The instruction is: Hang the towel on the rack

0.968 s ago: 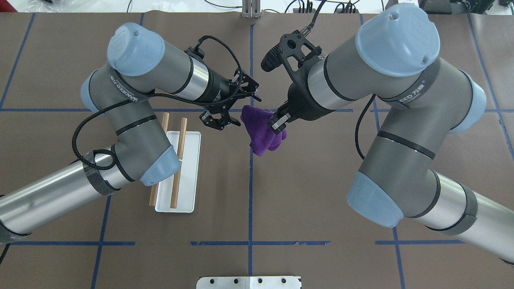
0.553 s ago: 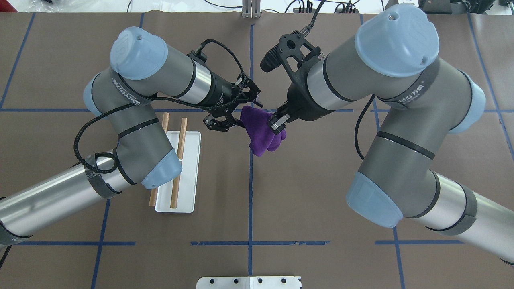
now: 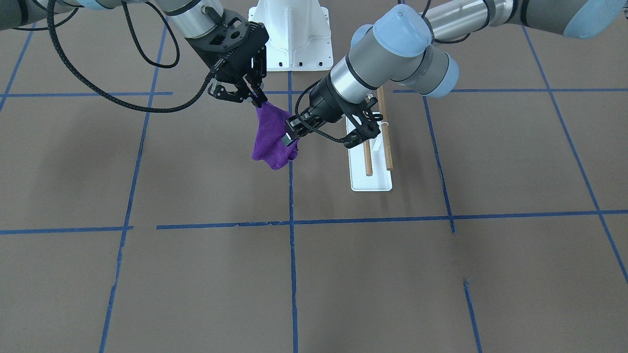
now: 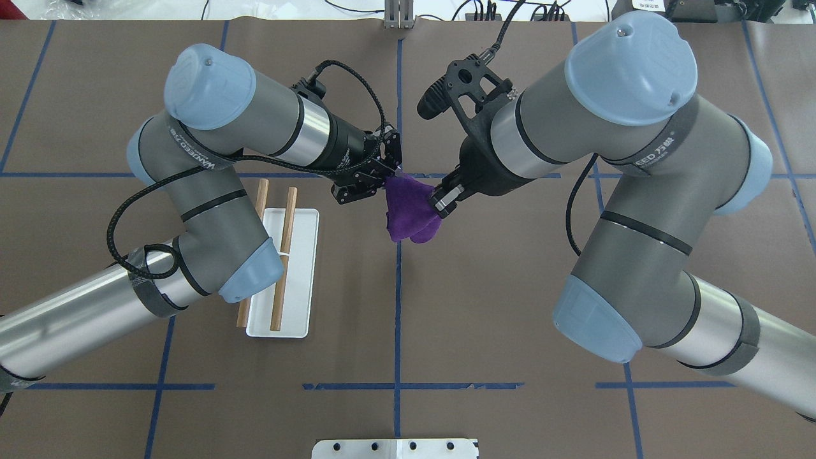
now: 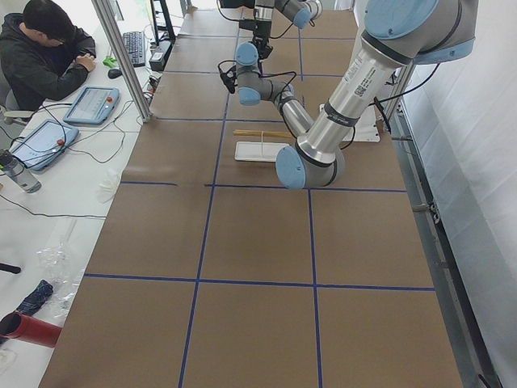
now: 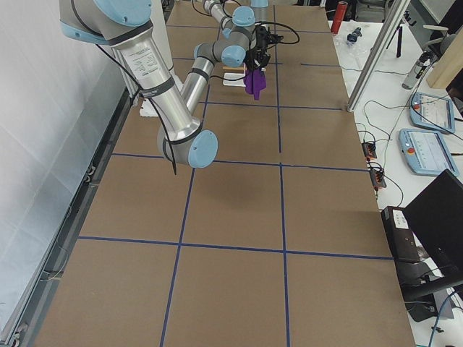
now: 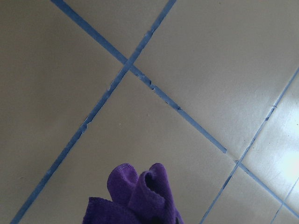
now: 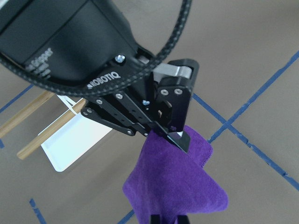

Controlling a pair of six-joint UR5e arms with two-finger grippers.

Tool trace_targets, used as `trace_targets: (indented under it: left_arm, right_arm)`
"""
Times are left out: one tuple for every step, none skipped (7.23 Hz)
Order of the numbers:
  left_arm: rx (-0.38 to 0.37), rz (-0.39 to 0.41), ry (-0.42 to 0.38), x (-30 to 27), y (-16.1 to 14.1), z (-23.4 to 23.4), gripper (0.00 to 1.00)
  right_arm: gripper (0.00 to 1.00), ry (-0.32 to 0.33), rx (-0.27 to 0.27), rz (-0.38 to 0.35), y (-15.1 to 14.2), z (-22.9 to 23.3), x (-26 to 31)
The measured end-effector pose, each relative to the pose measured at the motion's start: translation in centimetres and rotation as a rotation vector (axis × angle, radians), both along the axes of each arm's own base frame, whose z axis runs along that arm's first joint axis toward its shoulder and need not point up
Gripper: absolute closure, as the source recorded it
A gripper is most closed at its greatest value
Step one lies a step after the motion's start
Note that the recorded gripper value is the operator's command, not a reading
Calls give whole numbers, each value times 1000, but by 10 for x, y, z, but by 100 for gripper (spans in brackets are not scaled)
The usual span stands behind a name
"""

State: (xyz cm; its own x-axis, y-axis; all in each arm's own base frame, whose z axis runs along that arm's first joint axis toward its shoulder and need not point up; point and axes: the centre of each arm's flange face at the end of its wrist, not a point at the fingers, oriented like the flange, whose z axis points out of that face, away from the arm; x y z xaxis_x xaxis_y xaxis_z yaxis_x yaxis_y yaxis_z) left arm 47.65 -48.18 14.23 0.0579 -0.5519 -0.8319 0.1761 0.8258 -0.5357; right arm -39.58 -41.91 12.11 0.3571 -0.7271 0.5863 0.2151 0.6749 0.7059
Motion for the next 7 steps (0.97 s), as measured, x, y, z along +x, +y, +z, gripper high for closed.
trace_targets:
  left_arm:
    - [0,-4,-4,-9,3,10,100]
    - [11,-7,-10,-21,6,22,100]
    - [37,-7,-21,-35,11,35,100]
    - [77,-4,-35,-51,14,49,100]
    - [137,6,-50,-73,13,63,100]
    - [197,18,-63,-99,7,75,100]
    - [261,29,-85,-124,1,92,100]
  right_arm:
    - [0,18,-27,-6,-3,8,3]
    - [0,40,-71,-14,-10,20,12]
    - [0,63,-120,-19,-21,39,25]
    - [0,90,-159,-12,-32,62,36]
    - [0,120,-185,0,-45,84,44]
    - [0,148,-201,8,-57,103,47]
    - [0,182,-206,12,-71,125,52]
